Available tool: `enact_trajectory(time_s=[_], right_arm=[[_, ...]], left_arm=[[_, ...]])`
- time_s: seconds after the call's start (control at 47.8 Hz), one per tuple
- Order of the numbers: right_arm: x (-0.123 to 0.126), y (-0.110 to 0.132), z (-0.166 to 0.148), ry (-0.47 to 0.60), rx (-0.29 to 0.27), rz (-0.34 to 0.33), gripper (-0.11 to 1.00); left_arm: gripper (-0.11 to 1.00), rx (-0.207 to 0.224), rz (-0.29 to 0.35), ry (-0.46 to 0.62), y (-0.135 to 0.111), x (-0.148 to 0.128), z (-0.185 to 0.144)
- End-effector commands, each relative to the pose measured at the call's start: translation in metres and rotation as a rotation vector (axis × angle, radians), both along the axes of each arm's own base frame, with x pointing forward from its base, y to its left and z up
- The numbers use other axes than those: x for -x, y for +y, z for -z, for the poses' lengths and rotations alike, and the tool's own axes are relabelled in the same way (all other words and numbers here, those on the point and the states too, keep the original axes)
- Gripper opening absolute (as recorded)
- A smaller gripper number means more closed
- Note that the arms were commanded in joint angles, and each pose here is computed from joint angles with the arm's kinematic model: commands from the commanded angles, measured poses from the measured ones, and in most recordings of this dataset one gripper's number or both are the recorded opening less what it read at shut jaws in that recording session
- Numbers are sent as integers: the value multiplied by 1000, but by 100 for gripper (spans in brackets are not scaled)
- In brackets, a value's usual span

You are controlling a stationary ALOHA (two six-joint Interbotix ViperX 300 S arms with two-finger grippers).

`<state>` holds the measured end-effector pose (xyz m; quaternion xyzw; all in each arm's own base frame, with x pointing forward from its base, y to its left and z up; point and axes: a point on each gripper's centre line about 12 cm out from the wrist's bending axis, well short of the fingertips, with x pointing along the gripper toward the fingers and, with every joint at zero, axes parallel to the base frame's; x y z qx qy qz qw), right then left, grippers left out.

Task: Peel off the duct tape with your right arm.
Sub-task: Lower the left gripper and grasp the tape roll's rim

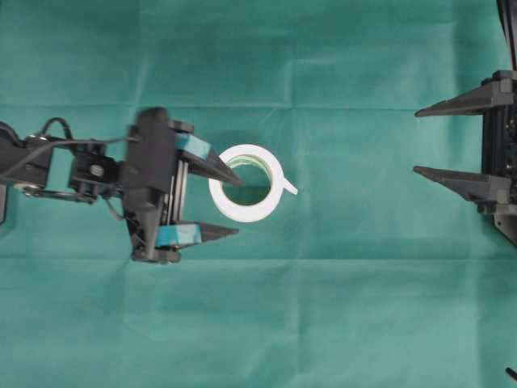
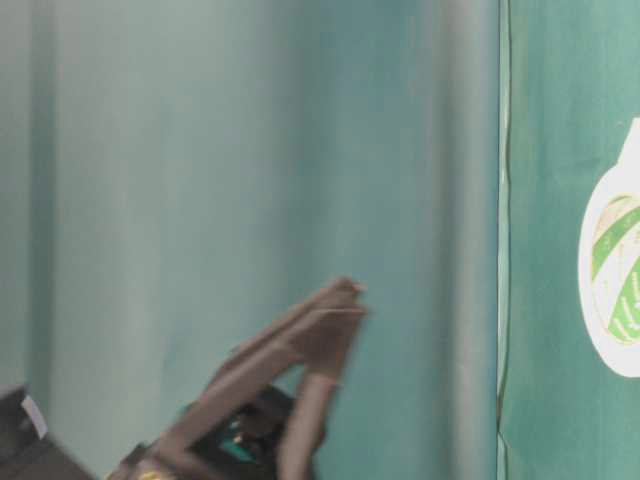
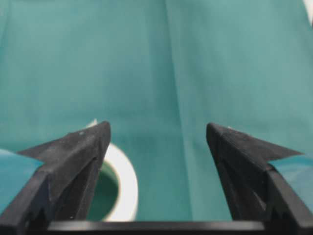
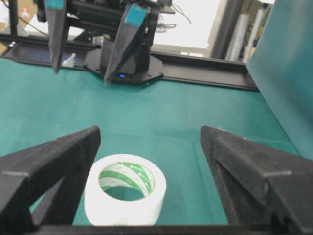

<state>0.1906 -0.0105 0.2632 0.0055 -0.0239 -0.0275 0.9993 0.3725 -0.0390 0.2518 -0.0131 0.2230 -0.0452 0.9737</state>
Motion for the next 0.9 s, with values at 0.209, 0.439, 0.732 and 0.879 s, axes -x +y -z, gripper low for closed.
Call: enact_trajectory(time_s=[0.209, 0.439, 0.732, 0.879], right_arm=[[-1, 0, -5, -15, -1, 1, 76], [-1, 0, -5, -15, -2, 2, 76], [-2, 0, -5, -19, -3, 2, 76], [-2, 0, -5, -16, -10, 1, 76]], left_arm=[[84, -23, 14, 215, -6, -19, 10], [84, -31, 18, 270, -7, -24, 14], [84, -36, 13, 314, -6, -30, 36], [84, -40, 13, 354, -6, -37, 54]])
